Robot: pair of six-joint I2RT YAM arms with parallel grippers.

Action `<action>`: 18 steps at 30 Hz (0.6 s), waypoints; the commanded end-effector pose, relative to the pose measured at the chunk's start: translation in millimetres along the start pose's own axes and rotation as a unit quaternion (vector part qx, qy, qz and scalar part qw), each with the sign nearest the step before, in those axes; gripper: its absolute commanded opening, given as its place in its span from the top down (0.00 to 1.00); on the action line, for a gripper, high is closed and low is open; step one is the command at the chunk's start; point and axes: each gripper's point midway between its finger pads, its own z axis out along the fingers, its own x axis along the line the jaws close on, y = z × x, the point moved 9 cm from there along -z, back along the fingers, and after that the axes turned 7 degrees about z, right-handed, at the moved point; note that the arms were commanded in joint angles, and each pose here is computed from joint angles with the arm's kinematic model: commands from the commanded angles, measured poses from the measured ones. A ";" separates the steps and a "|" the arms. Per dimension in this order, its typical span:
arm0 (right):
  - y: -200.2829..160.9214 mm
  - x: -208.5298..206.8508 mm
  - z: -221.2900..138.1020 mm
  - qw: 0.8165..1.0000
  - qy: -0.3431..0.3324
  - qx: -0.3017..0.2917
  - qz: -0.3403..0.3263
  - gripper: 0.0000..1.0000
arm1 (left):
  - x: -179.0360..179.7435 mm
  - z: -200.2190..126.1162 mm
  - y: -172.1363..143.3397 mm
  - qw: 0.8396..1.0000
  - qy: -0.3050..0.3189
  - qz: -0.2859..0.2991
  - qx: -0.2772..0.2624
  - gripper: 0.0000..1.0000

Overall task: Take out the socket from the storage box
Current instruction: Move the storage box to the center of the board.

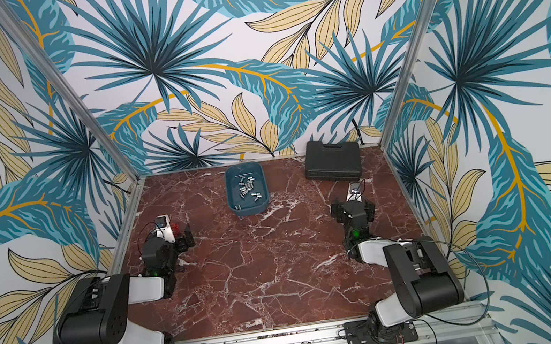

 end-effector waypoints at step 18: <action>87.0 186.1 28.1 0.924 0.263 0.275 -0.039 0.02 | -43.6 -4.3 76.5 0.961 -0.153 -0.147 0.176 0.01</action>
